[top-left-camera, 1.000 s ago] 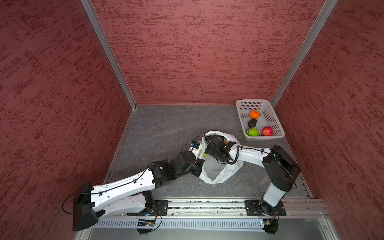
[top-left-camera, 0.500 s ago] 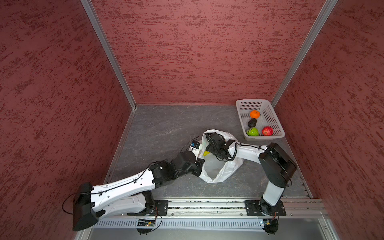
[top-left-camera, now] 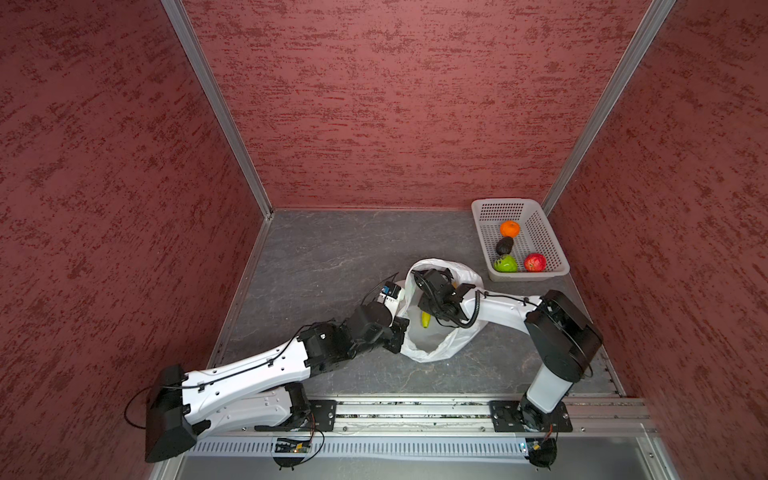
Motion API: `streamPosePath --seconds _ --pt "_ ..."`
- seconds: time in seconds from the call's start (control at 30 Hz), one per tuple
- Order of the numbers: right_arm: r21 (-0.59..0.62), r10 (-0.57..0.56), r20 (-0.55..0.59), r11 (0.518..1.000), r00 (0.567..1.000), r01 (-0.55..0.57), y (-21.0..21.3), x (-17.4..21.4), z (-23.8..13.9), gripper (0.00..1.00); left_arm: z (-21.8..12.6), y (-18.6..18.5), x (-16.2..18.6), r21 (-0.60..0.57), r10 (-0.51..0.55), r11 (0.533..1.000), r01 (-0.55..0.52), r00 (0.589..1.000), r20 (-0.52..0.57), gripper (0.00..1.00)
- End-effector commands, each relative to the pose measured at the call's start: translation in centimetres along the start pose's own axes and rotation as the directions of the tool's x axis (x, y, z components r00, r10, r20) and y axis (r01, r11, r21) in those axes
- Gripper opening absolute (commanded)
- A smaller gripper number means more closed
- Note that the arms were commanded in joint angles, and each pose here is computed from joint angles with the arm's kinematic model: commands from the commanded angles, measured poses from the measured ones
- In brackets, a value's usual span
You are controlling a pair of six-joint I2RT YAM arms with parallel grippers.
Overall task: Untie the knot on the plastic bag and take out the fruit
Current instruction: 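Close the right gripper on the banana stem end, then lift the banana out of the bag toward the white basket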
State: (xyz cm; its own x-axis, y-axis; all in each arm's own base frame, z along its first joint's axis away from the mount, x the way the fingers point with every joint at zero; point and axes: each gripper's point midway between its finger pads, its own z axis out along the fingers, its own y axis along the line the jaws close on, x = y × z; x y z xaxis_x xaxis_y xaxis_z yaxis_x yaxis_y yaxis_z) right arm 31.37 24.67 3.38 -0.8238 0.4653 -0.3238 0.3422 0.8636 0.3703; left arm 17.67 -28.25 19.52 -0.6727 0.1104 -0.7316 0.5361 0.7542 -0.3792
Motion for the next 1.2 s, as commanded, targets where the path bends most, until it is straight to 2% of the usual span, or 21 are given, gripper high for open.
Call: streamPosePath --seconds 0.0,0.13,0.33,0.47,0.63,0.8,0.97,1.17 --pt "-0.042 0.020 -0.009 0.999 1.000 -0.021 0.7 0.4 -0.6 0.25 -0.1 0.0 0.1 0.015 0.006 1.000 -0.006 1.000 0.009 0.00" --pt "-0.085 0.017 -0.001 0.996 1.000 -0.017 1.4 0.4 -1.4 0.19 -0.2 0.1 0.4 0.012 0.010 1.000 -0.010 1.000 0.007 0.00" --pt "-0.239 -0.011 0.040 0.971 0.999 0.020 4.3 -0.2 -4.3 0.12 -0.3 0.3 0.7 0.006 0.013 1.000 -0.013 1.000 0.006 0.00" --pt "-0.322 -0.037 0.047 0.945 0.998 0.051 5.9 -0.4 -6.3 0.12 -0.3 0.2 0.6 0.009 0.017 1.000 -0.017 1.000 0.010 0.00" --pt "-0.404 -0.103 0.002 0.910 0.995 0.095 7.5 0.6 -9.0 0.12 -0.4 0.3 0.4 0.001 0.020 1.000 -0.020 1.000 0.019 0.00" --pt "-0.469 -0.192 -0.049 0.871 0.980 0.147 7.8 2.2 -12.4 0.12 -0.6 0.5 0.1 -0.013 0.022 1.000 -0.022 0.999 0.031 0.00" --pt "-0.554 -0.264 -0.061 0.811 0.962 0.187 8.4 3.1 -15.7 0.12 -0.6 0.5 -0.3 -0.018 0.022 1.000 -0.022 0.999 0.039 0.00" --pt "-0.602 -0.297 -0.053 0.771 0.953 0.207 8.7 3.3 -19.0 0.12 -0.7 0.6 -0.7 -0.022 0.024 0.999 -0.023 0.999 0.049 0.00"
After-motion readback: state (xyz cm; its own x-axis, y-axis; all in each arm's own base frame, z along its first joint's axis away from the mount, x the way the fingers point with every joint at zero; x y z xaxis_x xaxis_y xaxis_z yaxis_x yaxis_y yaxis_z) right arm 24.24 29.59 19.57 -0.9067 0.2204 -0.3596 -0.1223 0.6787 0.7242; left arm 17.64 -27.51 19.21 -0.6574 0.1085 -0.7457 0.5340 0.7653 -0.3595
